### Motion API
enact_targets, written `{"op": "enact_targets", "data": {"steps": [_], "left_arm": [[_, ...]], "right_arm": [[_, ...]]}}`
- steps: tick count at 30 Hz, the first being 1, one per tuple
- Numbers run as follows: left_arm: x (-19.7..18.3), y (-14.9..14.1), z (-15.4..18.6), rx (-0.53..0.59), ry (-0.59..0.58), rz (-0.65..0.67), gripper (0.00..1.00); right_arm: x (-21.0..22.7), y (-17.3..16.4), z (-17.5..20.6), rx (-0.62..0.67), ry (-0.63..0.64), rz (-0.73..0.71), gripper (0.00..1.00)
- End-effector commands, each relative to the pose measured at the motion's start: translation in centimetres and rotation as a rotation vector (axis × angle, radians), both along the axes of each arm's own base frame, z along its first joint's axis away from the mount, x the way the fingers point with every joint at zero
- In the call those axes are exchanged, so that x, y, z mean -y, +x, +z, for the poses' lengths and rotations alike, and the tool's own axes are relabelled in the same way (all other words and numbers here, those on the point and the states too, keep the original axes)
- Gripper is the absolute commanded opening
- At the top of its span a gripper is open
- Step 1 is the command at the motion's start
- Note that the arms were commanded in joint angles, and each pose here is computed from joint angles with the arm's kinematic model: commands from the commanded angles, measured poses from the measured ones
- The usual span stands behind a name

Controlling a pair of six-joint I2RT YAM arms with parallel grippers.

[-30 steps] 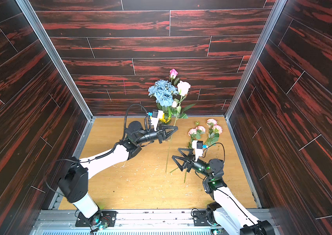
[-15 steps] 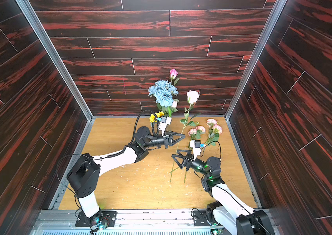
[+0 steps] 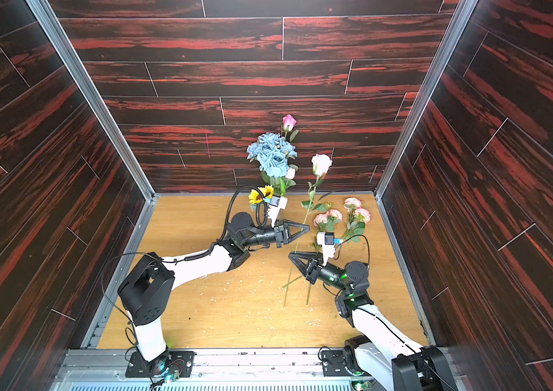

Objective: Pick out pink flowers from the vase
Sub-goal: Pick up the flower from the vase.

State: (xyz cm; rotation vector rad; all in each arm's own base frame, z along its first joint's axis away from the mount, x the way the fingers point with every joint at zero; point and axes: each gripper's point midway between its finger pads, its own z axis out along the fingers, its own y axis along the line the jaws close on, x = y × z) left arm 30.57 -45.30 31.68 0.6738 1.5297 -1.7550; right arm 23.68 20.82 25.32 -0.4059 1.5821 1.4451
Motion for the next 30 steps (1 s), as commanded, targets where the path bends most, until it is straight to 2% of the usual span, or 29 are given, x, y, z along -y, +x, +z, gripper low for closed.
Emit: {"op": "enact_targets", "data": {"steps": [1, 3, 11, 14, 16, 18, 19, 20, 24, 27, 30], "left_arm": [[0.2, -0.2, -0.6, 0.007, 0.004, 0.001, 0.0], [0.1, -0.1, -0.9, 0.002, 0.009, 0.011, 0.0], [-0.1, 0.9, -2.9, 0.011, 0.106, 0.089, 0.0], [-0.6, 1.5, -3.4, 0.038, 0.156, 0.142, 0.27], [-1.2, 1.8, -3.9, 0.071, 0.215, 0.186, 0.58], [-2.2, 2.3, -4.1, 0.102, 0.262, 0.251, 0.76], [-2.7, 2.8, -4.9, 0.109, 0.297, 0.292, 0.83], [-3.5, 2.9, -3.9, 0.136, 0.302, 0.333, 0.86], [-7.3, 4.7, -4.0, 0.198, 0.39, 0.556, 0.98], [-10.2, 5.5, -3.9, 0.225, 0.423, 0.708, 0.99], [-12.2, 5.5, -4.2, 0.247, 0.429, 0.798, 0.99]], "right_arm": [[0.0, 0.0, 0.9, 0.029, 0.01, 0.008, 0.08], [0.0, 0.1, 0.9, 0.022, 0.01, 0.008, 0.0], [0.0, 0.7, 0.3, -0.006, -0.002, -0.004, 0.0], [0.1, 0.9, 0.0, -0.013, -0.007, -0.013, 0.0], [0.1, 1.1, -0.1, -0.018, -0.012, -0.018, 0.0], [0.1, 1.2, -0.2, -0.02, -0.019, -0.028, 0.0], [0.2, 1.3, -0.2, -0.018, -0.024, -0.036, 0.0], [0.3, 1.4, -0.3, -0.02, -0.028, -0.05, 0.0], [1.7, 3.2, -1.7, -0.083, -0.08, -0.19, 0.0], [3.9, 5.3, -3.5, -0.17, -0.146, -0.358, 0.0], [7.0, 7.2, -5.8, -0.287, -0.196, -0.535, 0.0]]}}
